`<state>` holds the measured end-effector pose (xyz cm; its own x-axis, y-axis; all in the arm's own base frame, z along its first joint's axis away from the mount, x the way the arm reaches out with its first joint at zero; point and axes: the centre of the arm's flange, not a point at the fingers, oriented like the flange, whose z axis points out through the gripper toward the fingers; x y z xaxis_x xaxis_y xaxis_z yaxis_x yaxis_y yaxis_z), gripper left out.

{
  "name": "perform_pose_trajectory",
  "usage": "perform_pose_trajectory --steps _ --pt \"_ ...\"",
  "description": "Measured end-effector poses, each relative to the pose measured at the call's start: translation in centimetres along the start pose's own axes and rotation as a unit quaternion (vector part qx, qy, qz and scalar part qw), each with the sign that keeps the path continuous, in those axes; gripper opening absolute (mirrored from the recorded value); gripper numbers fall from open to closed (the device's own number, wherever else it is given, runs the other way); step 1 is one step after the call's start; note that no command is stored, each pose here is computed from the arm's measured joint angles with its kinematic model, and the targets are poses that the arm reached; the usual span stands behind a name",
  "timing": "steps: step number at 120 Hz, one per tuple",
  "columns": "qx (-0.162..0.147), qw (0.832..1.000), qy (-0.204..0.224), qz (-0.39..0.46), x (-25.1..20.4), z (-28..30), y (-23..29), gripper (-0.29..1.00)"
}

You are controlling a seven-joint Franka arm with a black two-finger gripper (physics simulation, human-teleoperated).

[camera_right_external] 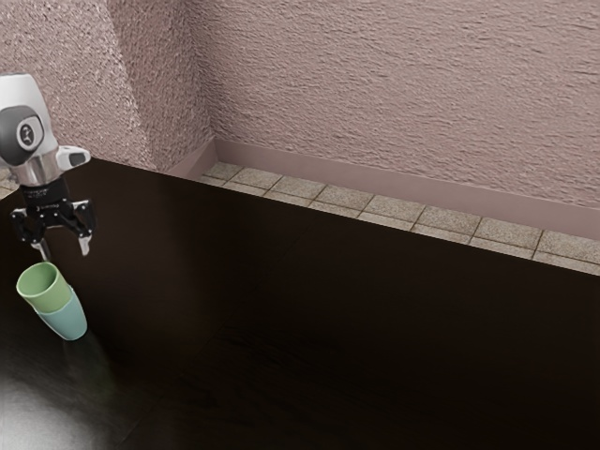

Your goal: Place the right cup onto the left cup

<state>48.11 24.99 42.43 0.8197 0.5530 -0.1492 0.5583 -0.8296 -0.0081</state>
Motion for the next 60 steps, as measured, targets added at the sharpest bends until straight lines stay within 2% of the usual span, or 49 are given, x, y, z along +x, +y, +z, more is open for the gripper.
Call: perform_pose_trajectory --steps 18,42,50,60 --pt "-0.009 1.000 0.009 0.005 -0.8 -1.8 0.2 0.62" --pt "-0.014 0.999 0.016 0.027 -1.9 -4.1 1.5 0.67" --pt "-0.013 0.998 0.022 0.064 -2.7 -5.3 4.6 0.68" --pt "-0.006 0.990 0.028 0.142 -4.9 -6.4 11.5 0.69"
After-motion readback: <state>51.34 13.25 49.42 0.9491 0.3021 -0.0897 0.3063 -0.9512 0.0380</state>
